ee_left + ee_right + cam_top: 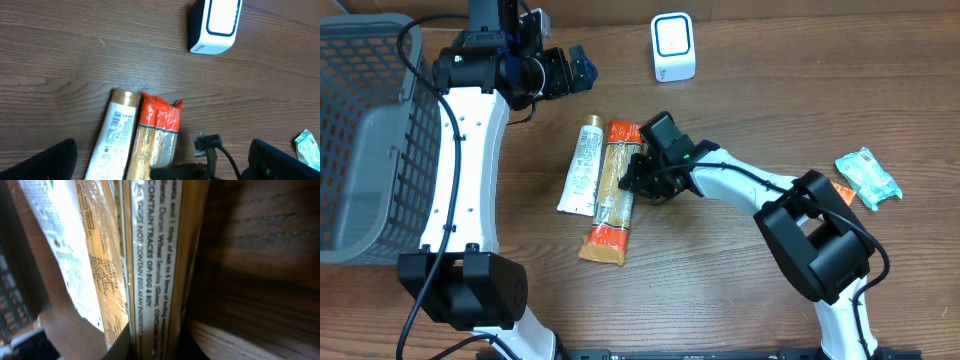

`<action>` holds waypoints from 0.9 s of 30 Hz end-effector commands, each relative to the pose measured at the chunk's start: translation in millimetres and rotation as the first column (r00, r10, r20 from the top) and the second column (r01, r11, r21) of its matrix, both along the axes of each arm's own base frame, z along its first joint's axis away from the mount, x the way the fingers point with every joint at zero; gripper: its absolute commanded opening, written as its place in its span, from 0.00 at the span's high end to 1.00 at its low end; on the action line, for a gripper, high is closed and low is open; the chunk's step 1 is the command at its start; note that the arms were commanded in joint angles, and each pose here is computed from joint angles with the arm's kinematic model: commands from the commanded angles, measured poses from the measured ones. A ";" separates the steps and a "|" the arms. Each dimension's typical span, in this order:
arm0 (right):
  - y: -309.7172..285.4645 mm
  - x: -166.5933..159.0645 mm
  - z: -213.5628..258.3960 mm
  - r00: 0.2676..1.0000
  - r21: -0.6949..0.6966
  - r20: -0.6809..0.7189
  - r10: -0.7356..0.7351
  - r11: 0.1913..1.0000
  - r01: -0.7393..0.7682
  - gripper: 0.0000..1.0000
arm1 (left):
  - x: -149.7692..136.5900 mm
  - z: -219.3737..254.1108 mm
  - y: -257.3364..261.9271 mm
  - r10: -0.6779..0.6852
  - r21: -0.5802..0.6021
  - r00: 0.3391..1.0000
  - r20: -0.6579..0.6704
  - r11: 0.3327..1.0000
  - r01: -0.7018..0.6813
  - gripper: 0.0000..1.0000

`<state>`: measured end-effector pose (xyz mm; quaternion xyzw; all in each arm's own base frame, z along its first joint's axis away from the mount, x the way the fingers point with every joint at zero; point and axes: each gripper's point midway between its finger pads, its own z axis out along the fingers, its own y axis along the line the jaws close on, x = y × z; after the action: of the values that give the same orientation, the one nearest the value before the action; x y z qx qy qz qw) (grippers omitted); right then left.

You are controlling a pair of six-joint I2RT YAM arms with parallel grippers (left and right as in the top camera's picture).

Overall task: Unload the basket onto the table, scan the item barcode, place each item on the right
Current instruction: 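Reach the right gripper to the spaghetti pack and grasp it, then lift the spaghetti pack upright and hold it over the scanner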

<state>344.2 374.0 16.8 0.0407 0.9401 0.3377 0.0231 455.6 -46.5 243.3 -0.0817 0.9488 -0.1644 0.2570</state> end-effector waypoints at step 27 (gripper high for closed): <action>-150.4 6.7 366.2 0.835 0.580 0.549 -0.036 0.735 -0.350 0.96 | 0.9 0.8 -0.9 -0.018 0.010 1.000 0.010 1.000 0.018 0.00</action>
<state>371.5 231.3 340.7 -0.0952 0.7420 0.6266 0.2186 455.6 -46.5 243.3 -0.0817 0.9488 -0.1644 0.2570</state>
